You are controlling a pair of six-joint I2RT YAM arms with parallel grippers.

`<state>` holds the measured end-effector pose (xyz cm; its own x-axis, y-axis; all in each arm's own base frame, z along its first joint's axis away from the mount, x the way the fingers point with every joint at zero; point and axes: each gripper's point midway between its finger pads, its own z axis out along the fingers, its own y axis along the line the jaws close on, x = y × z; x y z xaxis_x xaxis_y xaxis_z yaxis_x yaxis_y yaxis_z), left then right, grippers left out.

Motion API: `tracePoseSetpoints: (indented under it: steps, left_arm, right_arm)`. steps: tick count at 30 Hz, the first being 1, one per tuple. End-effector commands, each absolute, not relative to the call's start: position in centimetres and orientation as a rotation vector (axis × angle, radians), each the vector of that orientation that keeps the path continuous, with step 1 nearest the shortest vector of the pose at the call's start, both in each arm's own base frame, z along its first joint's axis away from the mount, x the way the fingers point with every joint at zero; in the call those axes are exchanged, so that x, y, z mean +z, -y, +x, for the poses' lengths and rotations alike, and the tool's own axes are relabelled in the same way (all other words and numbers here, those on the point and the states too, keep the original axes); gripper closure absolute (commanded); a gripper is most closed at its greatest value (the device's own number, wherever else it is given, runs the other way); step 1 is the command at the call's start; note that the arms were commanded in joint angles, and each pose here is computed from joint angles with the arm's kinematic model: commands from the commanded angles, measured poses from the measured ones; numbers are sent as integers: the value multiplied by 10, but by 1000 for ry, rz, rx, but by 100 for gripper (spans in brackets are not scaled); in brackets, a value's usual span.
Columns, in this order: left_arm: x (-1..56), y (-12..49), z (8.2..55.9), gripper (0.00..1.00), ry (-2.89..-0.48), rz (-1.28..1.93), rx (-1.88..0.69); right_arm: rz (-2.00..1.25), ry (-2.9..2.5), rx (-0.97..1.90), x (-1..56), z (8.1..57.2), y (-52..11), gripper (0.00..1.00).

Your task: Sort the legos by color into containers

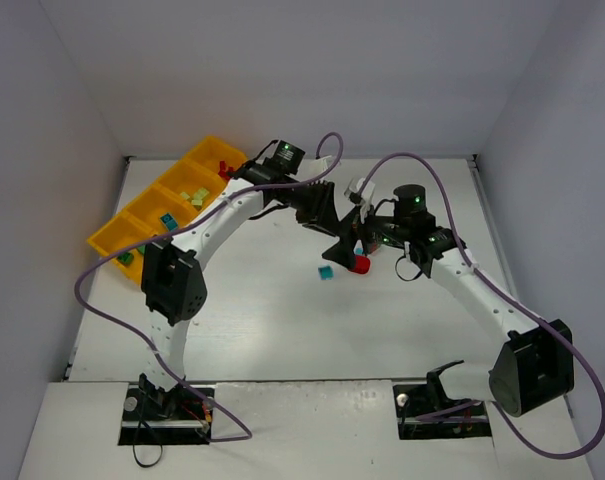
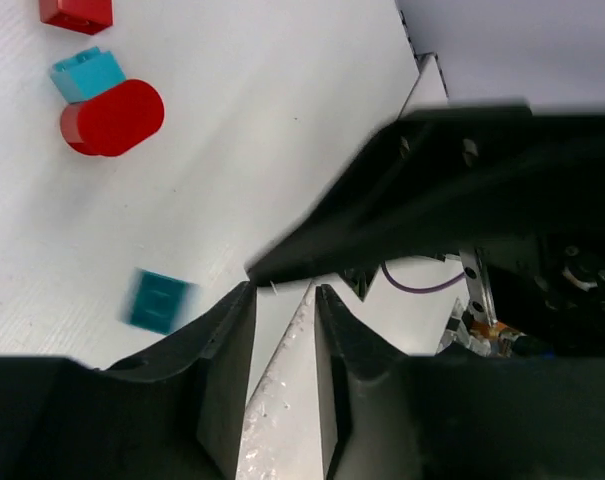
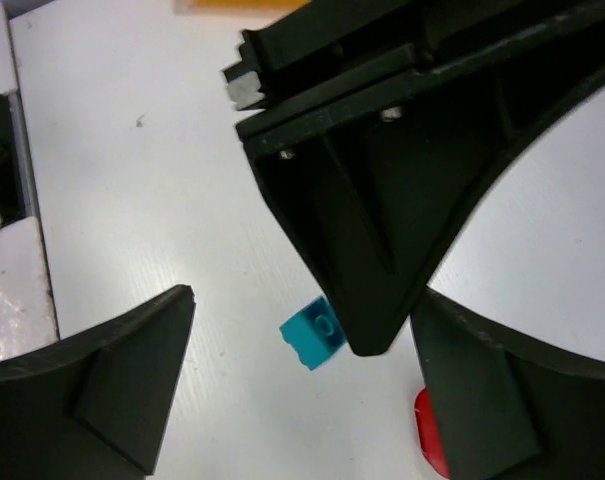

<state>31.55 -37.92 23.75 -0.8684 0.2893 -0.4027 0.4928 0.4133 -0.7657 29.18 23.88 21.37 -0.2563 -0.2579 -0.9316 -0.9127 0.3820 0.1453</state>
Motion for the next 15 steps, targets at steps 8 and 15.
tracePoseSetpoints:
  steps: [8,15]
  left_arm:
    - [247,321,368,100,-2433,502,-1223]
    - [187,300,347,70,-2586,526,-1037]
  right_arm:
    - [-957,-1686,748,237,321,-229,0]
    - [-795,-1794,654,228,337,-207,0]
